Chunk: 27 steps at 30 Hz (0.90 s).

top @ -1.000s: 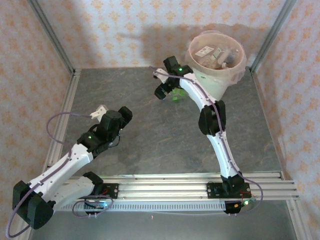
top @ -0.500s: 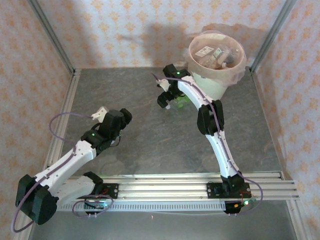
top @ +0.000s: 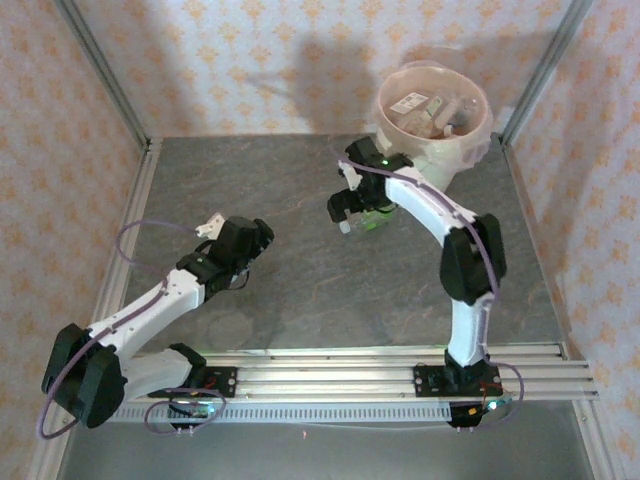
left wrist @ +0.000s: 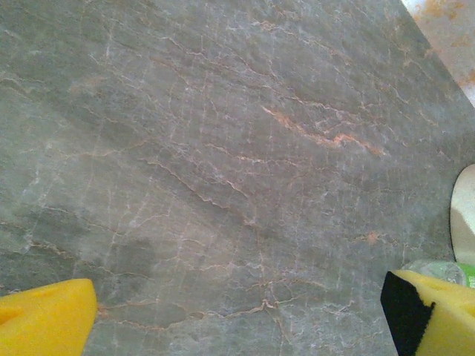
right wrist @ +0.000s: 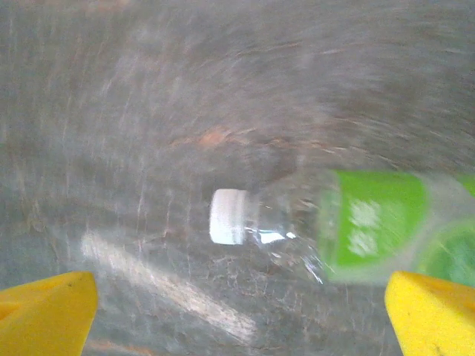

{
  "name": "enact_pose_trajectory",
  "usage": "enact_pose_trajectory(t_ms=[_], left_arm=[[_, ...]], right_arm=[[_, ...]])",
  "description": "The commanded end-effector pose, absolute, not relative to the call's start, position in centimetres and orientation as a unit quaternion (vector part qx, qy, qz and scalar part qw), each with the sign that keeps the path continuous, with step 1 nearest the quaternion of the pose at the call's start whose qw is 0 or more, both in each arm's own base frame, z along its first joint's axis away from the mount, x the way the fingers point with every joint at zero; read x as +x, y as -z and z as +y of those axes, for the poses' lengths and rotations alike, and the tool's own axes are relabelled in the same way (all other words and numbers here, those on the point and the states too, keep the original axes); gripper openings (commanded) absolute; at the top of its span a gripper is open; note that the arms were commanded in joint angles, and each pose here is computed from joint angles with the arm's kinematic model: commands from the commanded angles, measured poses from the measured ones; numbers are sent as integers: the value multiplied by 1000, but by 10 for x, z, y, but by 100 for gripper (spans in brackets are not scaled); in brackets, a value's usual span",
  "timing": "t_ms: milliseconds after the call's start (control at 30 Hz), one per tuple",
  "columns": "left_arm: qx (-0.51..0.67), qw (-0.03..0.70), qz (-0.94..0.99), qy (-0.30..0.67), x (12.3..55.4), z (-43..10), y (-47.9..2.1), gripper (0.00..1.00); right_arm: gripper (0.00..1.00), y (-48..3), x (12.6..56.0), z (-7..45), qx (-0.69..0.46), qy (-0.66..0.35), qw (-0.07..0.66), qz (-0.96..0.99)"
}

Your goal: Put the plastic bottles in the bin

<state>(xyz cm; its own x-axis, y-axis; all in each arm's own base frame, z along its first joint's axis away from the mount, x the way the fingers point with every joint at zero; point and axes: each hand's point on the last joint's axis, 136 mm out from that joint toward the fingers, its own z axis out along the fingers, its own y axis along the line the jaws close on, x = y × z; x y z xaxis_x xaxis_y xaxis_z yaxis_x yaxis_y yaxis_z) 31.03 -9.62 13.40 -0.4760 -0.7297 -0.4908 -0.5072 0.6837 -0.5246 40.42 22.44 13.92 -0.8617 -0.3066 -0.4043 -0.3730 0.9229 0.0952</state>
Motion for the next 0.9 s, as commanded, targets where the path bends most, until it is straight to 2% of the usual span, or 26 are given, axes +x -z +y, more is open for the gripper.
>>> enact_pose_trajectory(t_ms=[0, 133, 233, 333, 533, 767, 867], left_arm=[[-361, 371, 837, 175, 327, -104, -152, 100], [-369, 365, 836, 177, 329, -106, -149, 100], [-375, 368, 830, 187, 330, -106, -150, 100], [-376, 369, 830, 183, 325, -103, -149, 100], [-379, 378, 831, 151, 311, -86, -149, 100], [-394, 398, 817, 135, 301, -69, -149, 100], [-395, 400, 816, 131, 299, -66, -149, 100]], right_arm=[[99, -168, 428, 190, 84, -70, 297, 948], [99, -155, 431, 184, 227, -113, 314, 915], [99, -136, 436, 168, 341, -94, 316, 880], [99, -127, 448, 162, 374, -64, 319, 868], [100, -92, 455, 163, 415, -15, 279, 866], [97, -60, 452, 154, 454, 13, 276, 847], [92, -50, 451, 155, 449, 15, 271, 851]])
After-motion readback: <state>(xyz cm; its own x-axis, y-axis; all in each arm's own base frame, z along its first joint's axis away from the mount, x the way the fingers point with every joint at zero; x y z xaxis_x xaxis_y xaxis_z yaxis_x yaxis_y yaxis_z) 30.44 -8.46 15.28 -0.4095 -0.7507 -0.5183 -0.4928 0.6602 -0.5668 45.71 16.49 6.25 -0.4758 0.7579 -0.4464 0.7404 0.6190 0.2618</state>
